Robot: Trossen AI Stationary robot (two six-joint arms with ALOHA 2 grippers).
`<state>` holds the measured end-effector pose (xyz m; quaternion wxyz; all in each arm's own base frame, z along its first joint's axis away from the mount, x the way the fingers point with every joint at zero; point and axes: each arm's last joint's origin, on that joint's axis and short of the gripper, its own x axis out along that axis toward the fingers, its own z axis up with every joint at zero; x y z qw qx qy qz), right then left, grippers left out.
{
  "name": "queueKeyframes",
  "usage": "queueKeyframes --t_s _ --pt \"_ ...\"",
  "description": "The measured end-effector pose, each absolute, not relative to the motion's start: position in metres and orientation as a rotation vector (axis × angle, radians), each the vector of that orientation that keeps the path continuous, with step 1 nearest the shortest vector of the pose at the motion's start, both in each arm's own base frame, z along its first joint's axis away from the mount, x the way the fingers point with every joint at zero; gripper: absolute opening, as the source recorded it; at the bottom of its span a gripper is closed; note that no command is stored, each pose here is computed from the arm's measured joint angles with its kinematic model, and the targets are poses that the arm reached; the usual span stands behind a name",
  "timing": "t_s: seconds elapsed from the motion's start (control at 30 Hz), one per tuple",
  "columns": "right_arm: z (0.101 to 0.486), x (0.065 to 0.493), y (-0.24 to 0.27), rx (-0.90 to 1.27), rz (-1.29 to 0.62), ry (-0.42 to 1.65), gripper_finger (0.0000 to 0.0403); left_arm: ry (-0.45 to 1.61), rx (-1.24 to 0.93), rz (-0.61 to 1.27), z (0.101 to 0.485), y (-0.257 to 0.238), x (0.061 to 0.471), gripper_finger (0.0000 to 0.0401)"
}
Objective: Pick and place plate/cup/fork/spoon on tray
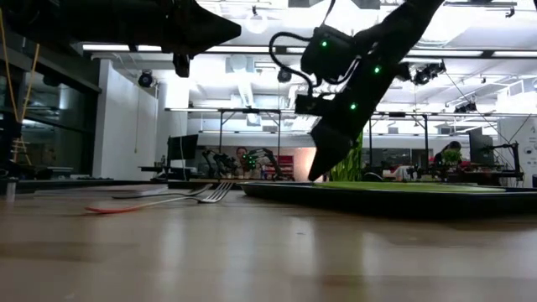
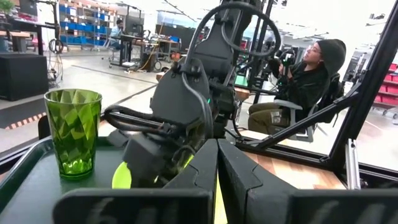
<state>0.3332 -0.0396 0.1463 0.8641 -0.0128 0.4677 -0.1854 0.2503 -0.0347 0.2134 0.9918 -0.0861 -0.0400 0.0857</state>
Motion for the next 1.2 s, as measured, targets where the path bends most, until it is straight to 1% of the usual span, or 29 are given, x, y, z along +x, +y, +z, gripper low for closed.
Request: queueKeyframes --t_s 0.13,0.2,0.27,0.43,0.5,0.63,0.73,0.87,0.97,1.07,1.2 --pt "0.155 0.323 -0.040 -0.055 -0.428 1.030 0.0000 -0.076 -0.172 0.171 0.213 -0.035 0.250 0.0003" --pt "0.161 0.322 -0.040 -0.043 -0.429 1.003 0.0000 -0.077 -0.172 0.171 0.213 -0.035 0.250 0.0003" --pt "0.164 0.324 -0.039 -0.025 -0.383 0.957 0.0000 -0.075 -0.171 0.172 0.213 -0.035 0.250 0.0003" --pt "0.161 0.329 -0.033 0.074 -0.181 0.738 0.0000 -0.077 -0.172 0.172 0.213 -0.035 0.251 0.0003" --pt "0.156 0.326 -0.028 0.108 -0.123 0.710 0.0000 -0.077 -0.172 0.171 0.213 -0.035 0.251 0.0003" --pt "0.150 0.319 -0.011 0.131 0.013 0.744 0.0000 -0.077 -0.172 0.169 0.213 -0.035 0.251 0.0003" --pt "0.154 0.310 0.008 0.154 0.188 0.792 0.0000 -0.077 -0.172 0.169 0.213 -0.035 0.251 0.0003" --pt "0.164 0.294 0.032 0.201 0.311 0.833 0.0000 -0.071 -0.170 0.170 0.212 -0.035 0.251 0.0003" --pt "0.169 0.284 0.047 0.226 0.343 0.881 0.0000 -0.070 -0.169 0.171 0.212 -0.035 0.251 0.0003" --pt "0.166 0.275 0.055 0.255 0.324 0.969 0.0000 -0.068 -0.169 0.171 0.212 -0.035 0.251 0.0003" --pt "0.159 0.267 0.058 0.263 0.232 1.070 0.0000 -0.067 -0.168 0.172 0.212 -0.035 0.251 0.0003"
